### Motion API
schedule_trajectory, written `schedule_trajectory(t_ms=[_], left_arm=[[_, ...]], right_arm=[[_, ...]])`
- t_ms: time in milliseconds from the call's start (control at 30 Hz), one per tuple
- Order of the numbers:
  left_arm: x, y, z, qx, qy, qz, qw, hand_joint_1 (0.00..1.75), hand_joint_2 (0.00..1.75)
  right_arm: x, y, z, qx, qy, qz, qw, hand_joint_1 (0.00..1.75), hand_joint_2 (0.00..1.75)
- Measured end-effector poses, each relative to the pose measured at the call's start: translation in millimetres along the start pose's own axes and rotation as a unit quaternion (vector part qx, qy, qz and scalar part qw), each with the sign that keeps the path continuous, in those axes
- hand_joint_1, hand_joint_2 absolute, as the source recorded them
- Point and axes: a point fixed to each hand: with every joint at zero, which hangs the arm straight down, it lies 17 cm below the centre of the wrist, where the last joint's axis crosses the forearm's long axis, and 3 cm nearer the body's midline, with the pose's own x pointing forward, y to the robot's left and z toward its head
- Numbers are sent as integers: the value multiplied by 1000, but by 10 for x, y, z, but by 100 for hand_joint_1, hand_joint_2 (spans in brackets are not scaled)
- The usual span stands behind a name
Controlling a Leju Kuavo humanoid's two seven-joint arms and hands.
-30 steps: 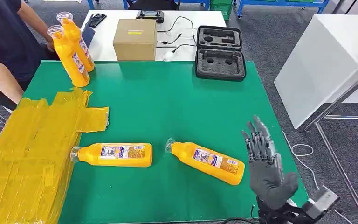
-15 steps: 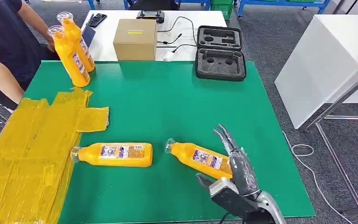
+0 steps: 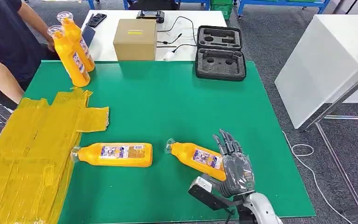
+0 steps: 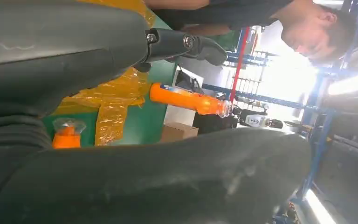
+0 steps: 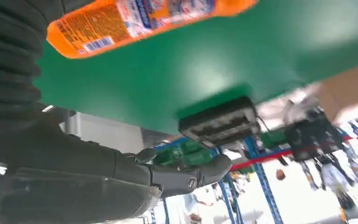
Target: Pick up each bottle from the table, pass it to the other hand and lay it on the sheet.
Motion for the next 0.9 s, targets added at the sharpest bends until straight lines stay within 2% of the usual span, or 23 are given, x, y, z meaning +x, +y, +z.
schedule_trajectory(t_ms=[200,400,733,900], left_arm=[[-16,-12,2,-6,0,1,1000,0,0],[-28,4,-23,-6,-1,3,1000,0,0],[-34,33,-40,-1,0,4,1000,0,0],[-27,26,-82,-3,0,5,1000,0,0]], right_arm=[[-277,303,129,52,36,9,998,0,175],[-420,461,223,78,54,30,995,0,175],[-540,545,302,90,73,67,991,0,175],[-578,487,314,70,93,107,987,0,175]])
